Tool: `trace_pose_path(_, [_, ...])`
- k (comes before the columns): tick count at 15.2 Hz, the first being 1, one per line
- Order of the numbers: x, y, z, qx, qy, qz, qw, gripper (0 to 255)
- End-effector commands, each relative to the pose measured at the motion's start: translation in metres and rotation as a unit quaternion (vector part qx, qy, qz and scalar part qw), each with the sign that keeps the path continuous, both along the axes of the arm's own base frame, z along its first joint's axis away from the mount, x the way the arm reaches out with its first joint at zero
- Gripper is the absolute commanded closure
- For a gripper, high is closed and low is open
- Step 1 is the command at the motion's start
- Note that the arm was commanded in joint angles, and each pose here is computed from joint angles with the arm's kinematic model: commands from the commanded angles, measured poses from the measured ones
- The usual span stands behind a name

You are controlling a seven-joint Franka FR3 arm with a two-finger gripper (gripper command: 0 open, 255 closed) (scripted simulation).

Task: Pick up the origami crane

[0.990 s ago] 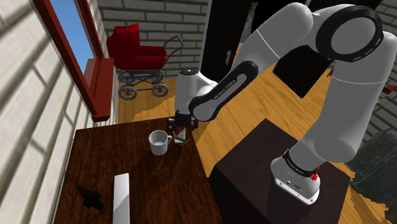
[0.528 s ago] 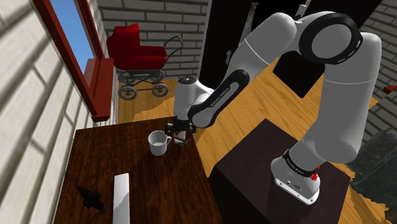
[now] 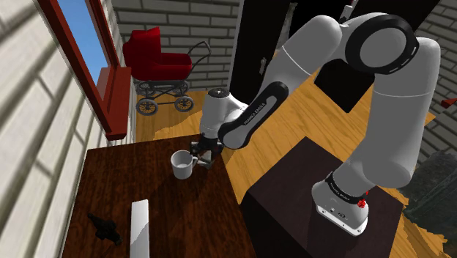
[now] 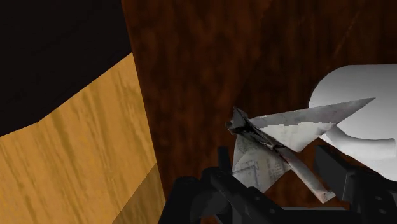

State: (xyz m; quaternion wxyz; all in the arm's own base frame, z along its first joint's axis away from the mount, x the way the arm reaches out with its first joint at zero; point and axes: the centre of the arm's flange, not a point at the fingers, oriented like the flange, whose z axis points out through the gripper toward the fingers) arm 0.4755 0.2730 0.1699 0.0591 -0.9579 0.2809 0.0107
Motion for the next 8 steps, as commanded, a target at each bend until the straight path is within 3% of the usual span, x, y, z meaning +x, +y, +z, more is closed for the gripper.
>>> trace_pose_path(1, [-0.014,-0.003,-0.015,-0.018,0.031,0.003,0.9993,255])
trace_pose_path(3, [-0.023,-0.009,-0.011,-0.018,0.031,0.003,0.9993,255])
trace_pose_path(4, [0.000,-0.003,-0.013,-0.018,0.031,0.003,0.9993,255])
trace_pose_path(8, [0.000,-0.003,0.008,-0.018,0.031,0.003,0.9993,255])
